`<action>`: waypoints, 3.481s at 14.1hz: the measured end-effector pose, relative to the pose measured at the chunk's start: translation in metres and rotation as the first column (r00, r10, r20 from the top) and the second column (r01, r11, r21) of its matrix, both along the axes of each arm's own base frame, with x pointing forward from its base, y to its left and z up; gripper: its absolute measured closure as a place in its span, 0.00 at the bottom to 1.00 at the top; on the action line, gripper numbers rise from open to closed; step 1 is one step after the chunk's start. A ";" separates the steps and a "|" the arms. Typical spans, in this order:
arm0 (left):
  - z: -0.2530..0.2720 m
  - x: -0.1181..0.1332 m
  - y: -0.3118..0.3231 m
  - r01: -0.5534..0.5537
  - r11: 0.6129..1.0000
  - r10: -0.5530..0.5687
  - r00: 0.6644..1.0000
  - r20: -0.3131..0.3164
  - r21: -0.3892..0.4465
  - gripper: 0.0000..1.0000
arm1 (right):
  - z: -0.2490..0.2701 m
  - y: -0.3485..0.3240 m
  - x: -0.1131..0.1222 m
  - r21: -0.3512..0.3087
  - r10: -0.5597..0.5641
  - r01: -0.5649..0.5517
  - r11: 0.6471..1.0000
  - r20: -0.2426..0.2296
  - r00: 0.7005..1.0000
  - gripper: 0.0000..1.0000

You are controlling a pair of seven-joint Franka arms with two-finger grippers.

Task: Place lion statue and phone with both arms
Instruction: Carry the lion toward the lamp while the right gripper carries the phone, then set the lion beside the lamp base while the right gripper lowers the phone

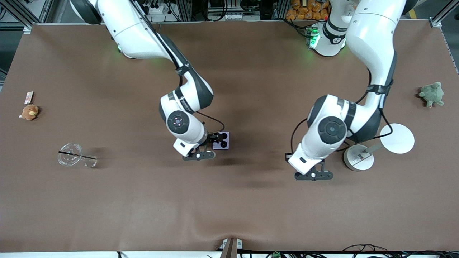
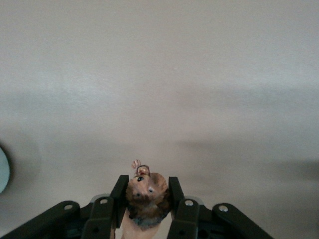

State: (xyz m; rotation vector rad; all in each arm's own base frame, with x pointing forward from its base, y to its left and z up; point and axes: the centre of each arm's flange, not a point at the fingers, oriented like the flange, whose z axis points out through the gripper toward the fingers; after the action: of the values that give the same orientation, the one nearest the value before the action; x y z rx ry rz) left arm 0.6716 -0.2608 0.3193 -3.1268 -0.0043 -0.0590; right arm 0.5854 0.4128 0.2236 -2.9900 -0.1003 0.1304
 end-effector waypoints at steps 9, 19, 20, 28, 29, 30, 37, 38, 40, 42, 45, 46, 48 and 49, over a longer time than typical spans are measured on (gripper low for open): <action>-0.046 0.006 0.036 -0.035 0.999 0.035 0.998 -0.043 0.011 0.62 | -0.032 0.035 -0.022 0.009 0.025 -0.025 1.000 0.040 0.999 0.00; -0.095 0.003 0.124 0.089 0.996 -0.089 0.996 -0.027 0.008 0.62 | -0.049 0.044 -0.031 -0.001 -0.034 0.034 0.999 0.039 0.999 0.00; -0.095 0.002 0.131 0.100 0.995 -0.100 0.995 -0.028 0.008 0.62 | -0.050 0.044 -0.031 -0.002 -0.036 0.036 0.999 0.037 0.999 0.00; -0.101 -0.008 0.182 0.129 0.991 -0.130 0.991 -0.037 -0.021 0.62 | -0.049 0.043 -0.026 0.008 -0.120 0.120 0.993 0.054 0.991 0.17; -0.101 -0.009 0.184 0.126 0.992 -0.127 0.991 -0.038 -0.026 0.62 | -0.048 0.042 -0.025 0.008 -0.123 0.122 0.992 0.057 0.991 0.17; -0.102 -0.010 0.186 0.125 0.992 -0.126 0.991 -0.040 -0.030 0.62 | -0.045 0.040 -0.021 0.007 -0.128 0.127 0.992 0.061 0.990 0.17; -0.108 -0.014 0.191 0.120 0.992 -0.122 0.992 -0.046 -0.035 0.62 | 0.068 -0.051 0.047 -0.036 -0.220 0.224 0.974 0.106 0.970 0.17; -0.108 -0.014 0.193 0.118 0.992 -0.119 0.992 -0.045 -0.035 0.62 | 0.079 -0.071 0.056 -0.055 -0.214 0.221 0.974 0.113 0.970 0.17; -0.108 -0.014 0.195 0.116 0.993 -0.118 0.992 -0.045 -0.035 0.62 | 0.086 -0.113 0.071 -0.105 -0.190 0.202 0.974 0.112 0.975 0.17; -0.108 -0.014 0.195 0.116 0.993 -0.118 0.992 -0.044 -0.035 0.62 | 0.084 -0.166 0.084 -0.153 -0.165 0.175 0.973 0.077 0.983 0.17; -0.108 -0.014 0.194 0.117 0.993 -0.118 0.992 -0.045 -0.035 0.57 | 0.073 -0.256 0.101 -0.177 -0.156 0.154 0.972 0.005 0.988 0.17; -0.109 -0.015 0.194 0.117 0.993 -0.119 0.992 -0.046 -0.036 0.47 | 0.069 -0.284 0.102 -0.179 -0.153 0.147 0.973 -0.021 0.988 0.17; -0.107 -0.014 0.194 0.117 0.992 -0.118 0.992 -0.041 -0.036 0.29 | 0.056 -0.324 0.100 -0.182 -0.156 0.142 0.973 -0.066 0.986 0.17; -0.104 -0.013 0.194 0.118 0.992 -0.119 0.992 -0.034 -0.035 0.20 | 0.048 -0.339 0.097 -0.183 -0.157 0.139 0.973 -0.086 0.984 0.17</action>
State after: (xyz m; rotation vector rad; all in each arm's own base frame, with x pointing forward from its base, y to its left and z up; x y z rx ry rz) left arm 0.6581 -0.0669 0.2155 -3.1574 0.1828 -0.0031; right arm 0.6827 0.0738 0.2715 -3.1456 0.1544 0.2862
